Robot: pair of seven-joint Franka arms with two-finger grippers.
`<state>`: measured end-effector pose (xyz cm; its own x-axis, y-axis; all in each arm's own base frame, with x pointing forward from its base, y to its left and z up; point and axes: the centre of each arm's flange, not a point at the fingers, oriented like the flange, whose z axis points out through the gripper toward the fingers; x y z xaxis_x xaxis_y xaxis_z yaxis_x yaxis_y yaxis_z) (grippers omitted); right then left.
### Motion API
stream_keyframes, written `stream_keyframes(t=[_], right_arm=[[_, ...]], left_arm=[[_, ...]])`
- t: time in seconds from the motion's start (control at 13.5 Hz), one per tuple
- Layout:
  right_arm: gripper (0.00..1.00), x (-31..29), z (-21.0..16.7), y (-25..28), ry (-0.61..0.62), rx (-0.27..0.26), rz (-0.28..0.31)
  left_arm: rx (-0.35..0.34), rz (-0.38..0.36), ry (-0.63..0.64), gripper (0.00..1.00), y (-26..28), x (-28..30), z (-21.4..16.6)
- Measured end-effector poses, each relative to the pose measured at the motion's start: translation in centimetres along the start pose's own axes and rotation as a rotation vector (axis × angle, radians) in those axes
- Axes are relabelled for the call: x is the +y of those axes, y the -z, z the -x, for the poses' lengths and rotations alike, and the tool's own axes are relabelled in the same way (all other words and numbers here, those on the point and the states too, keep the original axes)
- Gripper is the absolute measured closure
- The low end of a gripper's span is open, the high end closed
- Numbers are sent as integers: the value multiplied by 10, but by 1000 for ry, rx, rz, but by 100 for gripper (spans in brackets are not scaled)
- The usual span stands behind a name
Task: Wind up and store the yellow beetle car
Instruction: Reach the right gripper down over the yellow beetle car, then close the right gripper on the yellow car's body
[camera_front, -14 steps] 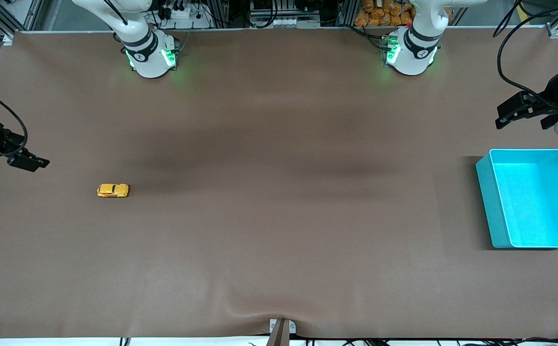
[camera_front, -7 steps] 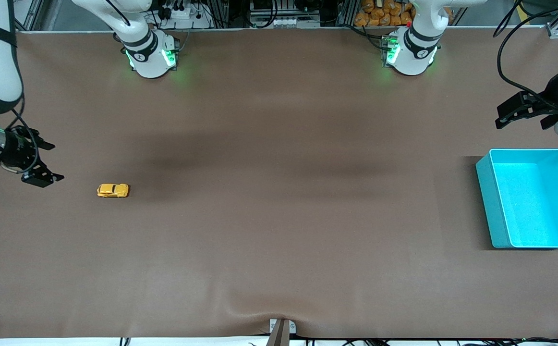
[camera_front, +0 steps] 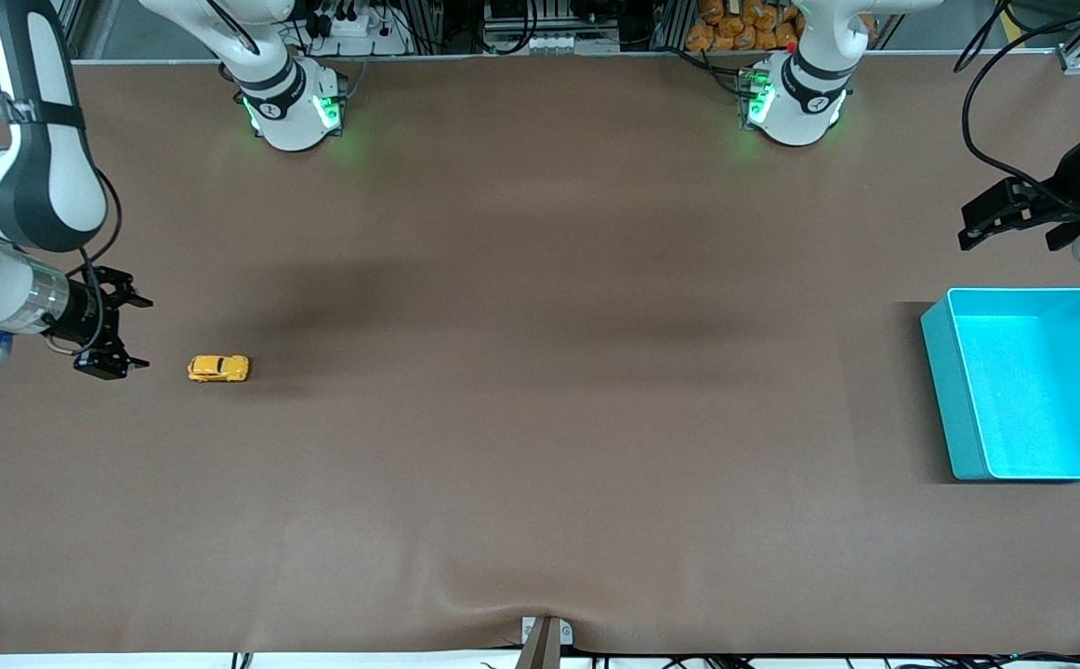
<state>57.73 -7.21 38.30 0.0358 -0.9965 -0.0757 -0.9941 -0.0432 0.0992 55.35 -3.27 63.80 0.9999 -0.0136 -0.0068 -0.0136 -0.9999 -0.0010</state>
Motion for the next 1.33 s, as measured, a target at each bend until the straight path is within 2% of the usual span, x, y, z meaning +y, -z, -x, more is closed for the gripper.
stream_keyframes(t=[0.59,0.89,1.11,1.33], right_arm=[[0,-27,9,-86,-70,15,13],[0,-30,2,-114,-112,70,36],[0,-32,1,-136,-113,78,50],[0,-29,-2,-147,-91,111,48]], left_arm=[[-1,0,1,0,-1,0,0],[-1,0,1,0,-1,-1,0],[-2,0,1,0,-1,-1,-1],[-2,0,2,0,-1,-1,-1]])
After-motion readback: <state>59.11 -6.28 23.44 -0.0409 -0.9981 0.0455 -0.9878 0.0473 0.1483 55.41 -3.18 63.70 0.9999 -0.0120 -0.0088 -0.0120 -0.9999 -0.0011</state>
